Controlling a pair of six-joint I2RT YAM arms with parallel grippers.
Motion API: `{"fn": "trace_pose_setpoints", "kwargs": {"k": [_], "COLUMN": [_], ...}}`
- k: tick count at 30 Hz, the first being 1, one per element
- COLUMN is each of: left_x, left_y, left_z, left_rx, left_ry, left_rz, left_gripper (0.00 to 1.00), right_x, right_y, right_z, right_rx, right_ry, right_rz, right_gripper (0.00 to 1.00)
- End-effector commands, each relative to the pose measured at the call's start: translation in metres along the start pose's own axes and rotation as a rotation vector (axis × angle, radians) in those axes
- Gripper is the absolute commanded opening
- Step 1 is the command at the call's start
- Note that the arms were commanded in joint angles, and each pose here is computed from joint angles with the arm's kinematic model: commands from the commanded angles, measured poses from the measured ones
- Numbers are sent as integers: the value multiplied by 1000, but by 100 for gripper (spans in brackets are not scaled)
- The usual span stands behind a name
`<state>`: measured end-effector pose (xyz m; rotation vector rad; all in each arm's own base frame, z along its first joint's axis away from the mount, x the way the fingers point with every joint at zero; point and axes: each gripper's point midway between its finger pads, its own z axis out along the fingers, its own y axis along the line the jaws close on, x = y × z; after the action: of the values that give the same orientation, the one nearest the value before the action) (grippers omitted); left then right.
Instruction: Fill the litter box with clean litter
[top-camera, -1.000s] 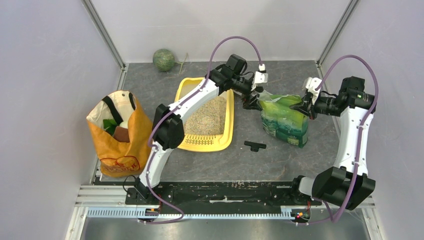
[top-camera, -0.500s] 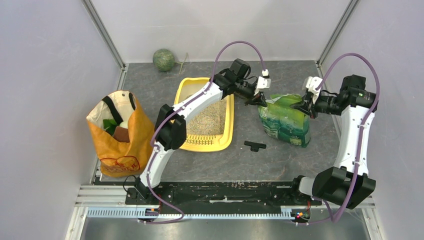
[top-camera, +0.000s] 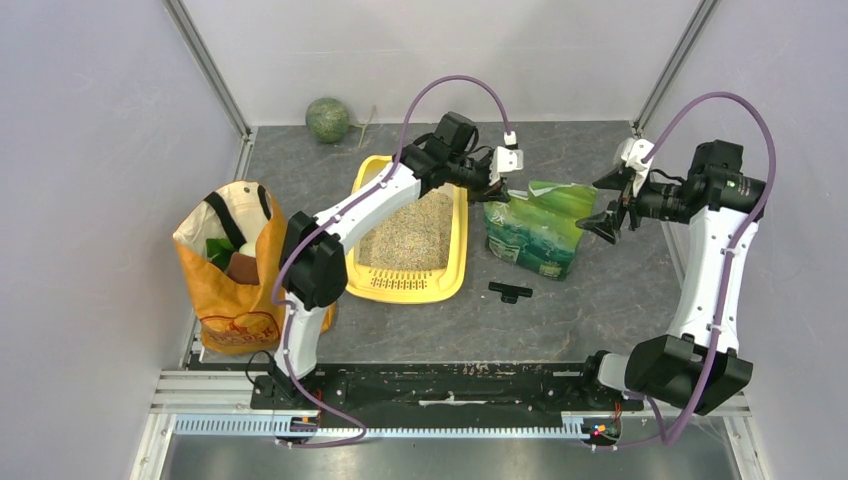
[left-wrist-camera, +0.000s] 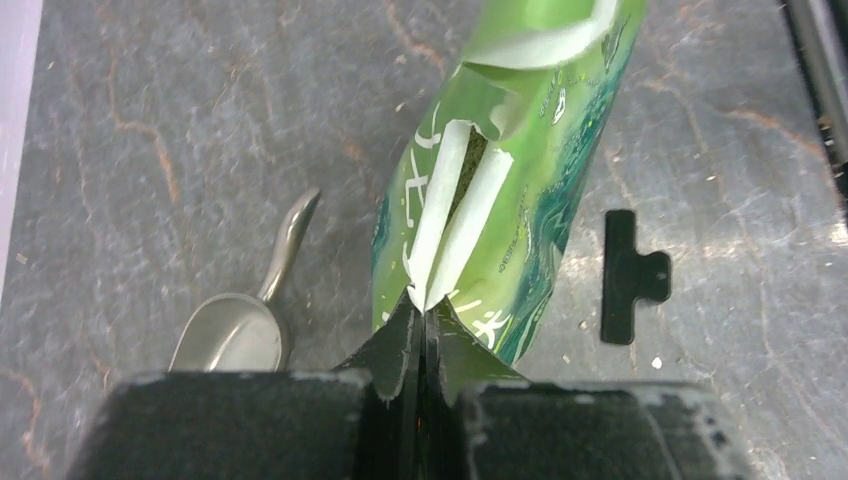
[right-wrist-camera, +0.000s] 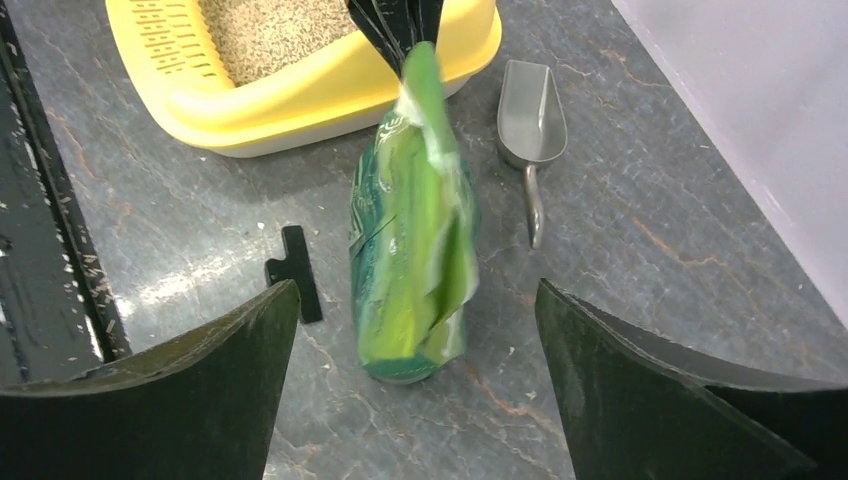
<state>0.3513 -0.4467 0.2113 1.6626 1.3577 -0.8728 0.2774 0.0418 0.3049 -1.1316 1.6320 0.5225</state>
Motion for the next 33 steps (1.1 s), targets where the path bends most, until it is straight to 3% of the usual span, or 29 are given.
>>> {"fn": "trace_pose_setpoints", "kwargs": {"k": [1, 6, 10, 13, 18, 23, 29, 31, 33], "left_x": [-28, -20, -21, -23, -21, -18, -20, -20, -21], "left_y": [15, -3, -10, -12, -11, -11, -10, -10, -11], "left_z": [-19, -12, -11, -12, -13, -11, -11, -11, -11], "left_rx": [-114, -104, -113, -133, -141, -141, -143, -142, -137], "left_ry": [-44, -12, -20, -23, -10, -5, -11, -9, -12], "left_rz": [119, 194, 230, 243, 243, 251, 251, 249, 248], "left_gripper": [2, 2, 2, 2, 2, 2, 2, 2, 2], "right_x": [-24, -66, -95, -97, -59, -16, 27, 29, 32], "right_y": [14, 16, -35, -58, -39, -2, 20, 24, 23], "right_z": [-8, -14, -15, -8, 8, 11, 14, 14, 16], "right_rx": [-7, 0, 101, 108, 43, -53, -87, -96, -88], "right_ry": [-38, -153, -271, -309, -173, -26, 110, 124, 142], "right_rz": [109, 193, 427, 450, 409, 351, 299, 285, 276], "right_gripper": [95, 97, 93, 88, 88, 79, 58, 61, 76]}}
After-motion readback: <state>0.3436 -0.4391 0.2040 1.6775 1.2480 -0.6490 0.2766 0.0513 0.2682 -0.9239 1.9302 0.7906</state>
